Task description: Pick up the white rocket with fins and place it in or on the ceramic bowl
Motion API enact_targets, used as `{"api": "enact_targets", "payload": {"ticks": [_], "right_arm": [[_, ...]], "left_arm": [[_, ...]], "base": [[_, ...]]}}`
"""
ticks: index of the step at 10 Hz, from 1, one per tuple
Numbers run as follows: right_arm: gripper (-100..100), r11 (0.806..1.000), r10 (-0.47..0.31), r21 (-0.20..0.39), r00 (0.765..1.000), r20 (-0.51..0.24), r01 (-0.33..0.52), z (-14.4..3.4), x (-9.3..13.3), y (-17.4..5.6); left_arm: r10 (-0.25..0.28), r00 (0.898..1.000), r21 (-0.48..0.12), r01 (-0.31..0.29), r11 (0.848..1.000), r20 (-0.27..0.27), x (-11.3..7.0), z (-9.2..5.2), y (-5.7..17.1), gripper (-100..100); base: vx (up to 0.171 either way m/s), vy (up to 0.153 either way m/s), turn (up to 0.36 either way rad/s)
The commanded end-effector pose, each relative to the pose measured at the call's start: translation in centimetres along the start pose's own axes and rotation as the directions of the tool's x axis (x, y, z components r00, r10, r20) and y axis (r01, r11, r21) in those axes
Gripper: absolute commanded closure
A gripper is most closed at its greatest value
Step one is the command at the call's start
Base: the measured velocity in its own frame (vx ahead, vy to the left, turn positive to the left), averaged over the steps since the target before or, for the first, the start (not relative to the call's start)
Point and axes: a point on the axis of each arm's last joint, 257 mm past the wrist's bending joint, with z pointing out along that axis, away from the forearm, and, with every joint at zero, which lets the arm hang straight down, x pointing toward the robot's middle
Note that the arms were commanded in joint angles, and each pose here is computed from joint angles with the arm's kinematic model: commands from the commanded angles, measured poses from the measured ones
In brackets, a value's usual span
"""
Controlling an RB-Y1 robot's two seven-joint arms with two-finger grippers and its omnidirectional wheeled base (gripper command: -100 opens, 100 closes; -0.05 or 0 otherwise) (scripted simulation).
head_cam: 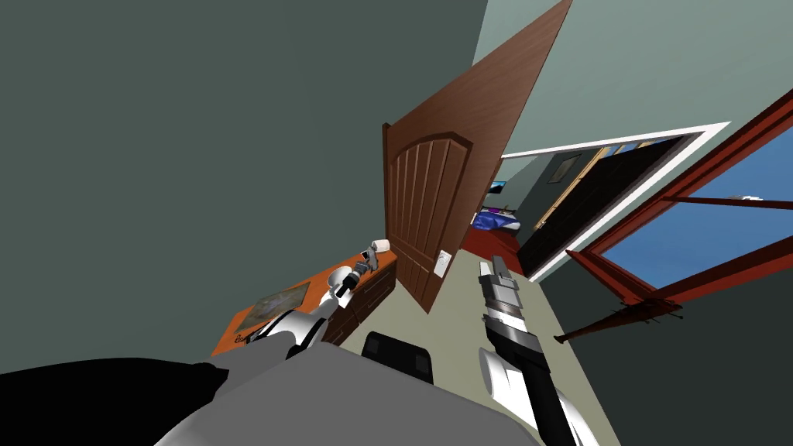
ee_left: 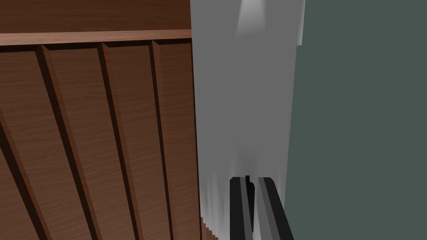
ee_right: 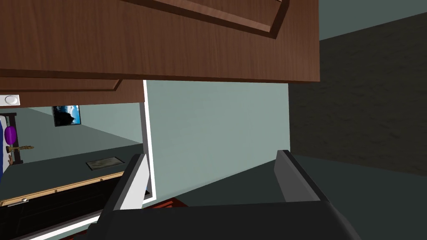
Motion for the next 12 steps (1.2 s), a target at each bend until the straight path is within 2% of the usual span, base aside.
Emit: {"api": "enact_targets", "payload": {"ticks": [1, 2, 4, 5, 6, 7, 8, 9, 10, 12], "right_arm": [[0, 1.000, 0.000, 0.000, 1.000, 0.000, 0.000, 0.0, 0.0, 0.0], [0, 1.000, 0.000, 0.000, 1.000, 0.000, 0.000, 0.0, 0.0, 0.0], [0, 1.000, 0.000, 0.000, 1.000, 0.000, 0.000, 0.0, 0.0, 0.0], [0, 1.000, 0.000, 0.000, 1.000, 0.000, 0.000, 0.0, 0.0, 0.0], [0, 1.000, 0.000, 0.000, 1.000, 0.000, 0.000, 0.0, 0.0, 0.0], [0, 1.000, 0.000, 0.000, 1.000, 0.000, 0.000, 0.0, 0.0, 0.0], [0, 1.000, 0.000, 0.000, 1.000, 0.000, 0.000, 0.0, 0.0, 0.0], [0, 1.000, 0.000, 0.000, 1.000, 0.000, 0.000, 0.0, 0.0, 0.0], [0, 1.000, 0.000, 0.000, 1.000, 0.000, 0.000, 0.0, 0.0, 0.0], [0, 1.000, 0.000, 0.000, 1.000, 0.000, 0.000, 0.0, 0.0, 0.0]], "left_arm": [[-0.002, 1.000, -0.018, 0.002, 1.000, -0.006, -0.5, 0.1, 1.5, 100], [-0.008, 0.999, -0.026, 0.007, 1.000, -0.034, 0.8, -0.6, 1.7, 100], [0.002, 1.000, -0.012, -0.002, 1.000, 0.014, -1.4, 0.5, 1.3, 100], [0.000, 1.000, -0.015, 0.000, 1.000, 0.005, -1.0, 0.3, 1.4, 100], [0.004, 1.000, -0.009, -0.004, 1.000, 0.024, -1.9, 0.7, 1.2, 100], [0.007, 0.999, -0.037, -0.005, 0.999, 0.049, -4.1, 1.9, 3.6, 100], [0.011, 0.998, -0.032, -0.009, 0.999, 0.067, -5.0, 2.2, 3.5, 100], [0.012, 0.997, -0.030, -0.009, 0.999, 0.071, -5.2, 2.3, 3.4, 100], [0.007, 0.999, -0.037, -0.005, 0.999, 0.049, -4.1, 1.9, 3.6, 100], [0.009, 0.996, -0.077, -0.002, 0.997, 0.086, -8.0, 4.0, 7.0, 100]], "base": [[-0.106, -0.061, -0.136], [-0.054, -0.027, 0.006], [-0.011, -0.004, 0.015], [0.009, 0.005, -0.012], [0.008, 0.003, 0.000], [-0.105, -0.068, -0.173], [-0.110, -0.064, -0.111], [-0.044, -0.032, -0.011], [-0.006, -0.011, 0.010], [-0.099, -0.069, -0.194]]}}
